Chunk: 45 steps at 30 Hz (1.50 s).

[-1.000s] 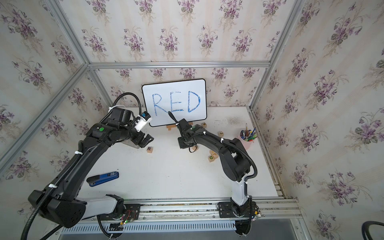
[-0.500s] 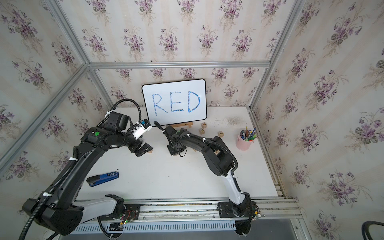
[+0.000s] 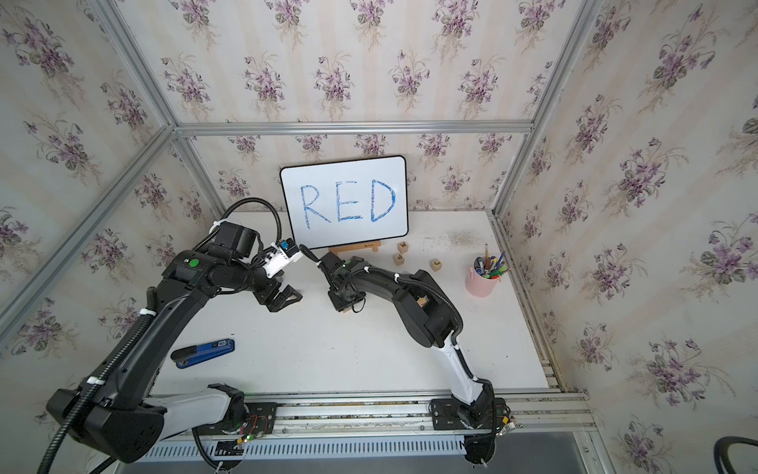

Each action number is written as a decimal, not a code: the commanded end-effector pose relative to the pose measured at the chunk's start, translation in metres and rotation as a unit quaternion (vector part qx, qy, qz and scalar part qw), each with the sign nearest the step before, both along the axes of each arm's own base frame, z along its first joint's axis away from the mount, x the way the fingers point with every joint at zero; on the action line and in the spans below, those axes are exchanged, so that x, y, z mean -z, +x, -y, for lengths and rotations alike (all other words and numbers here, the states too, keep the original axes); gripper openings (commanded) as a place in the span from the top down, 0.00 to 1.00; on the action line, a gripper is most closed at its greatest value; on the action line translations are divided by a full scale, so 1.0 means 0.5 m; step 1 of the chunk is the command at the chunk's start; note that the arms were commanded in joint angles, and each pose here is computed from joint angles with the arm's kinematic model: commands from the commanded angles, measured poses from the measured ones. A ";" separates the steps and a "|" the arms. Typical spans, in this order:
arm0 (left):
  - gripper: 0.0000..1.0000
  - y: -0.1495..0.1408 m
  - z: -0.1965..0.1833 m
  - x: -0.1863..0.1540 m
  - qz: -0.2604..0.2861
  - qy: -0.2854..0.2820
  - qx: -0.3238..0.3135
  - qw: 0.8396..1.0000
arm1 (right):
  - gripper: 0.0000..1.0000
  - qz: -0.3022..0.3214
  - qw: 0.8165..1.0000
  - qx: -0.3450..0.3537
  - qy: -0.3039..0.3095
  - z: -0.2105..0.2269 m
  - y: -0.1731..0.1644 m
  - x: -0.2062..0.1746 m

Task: Assemble the uppercase word "red" with letter blocks
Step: Place the letter block at the center of the board, then pick up the letter block from the center of the board.

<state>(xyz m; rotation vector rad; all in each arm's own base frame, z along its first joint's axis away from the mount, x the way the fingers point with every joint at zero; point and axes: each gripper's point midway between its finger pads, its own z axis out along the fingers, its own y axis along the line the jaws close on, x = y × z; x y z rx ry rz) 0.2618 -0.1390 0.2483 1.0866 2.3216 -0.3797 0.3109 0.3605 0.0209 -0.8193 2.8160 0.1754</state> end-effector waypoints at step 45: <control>0.01 0.130 0.235 0.333 -0.066 0.175 0.123 0.975 | 0.67 0.170 0.938 0.259 0.158 0.343 -0.023 -0.270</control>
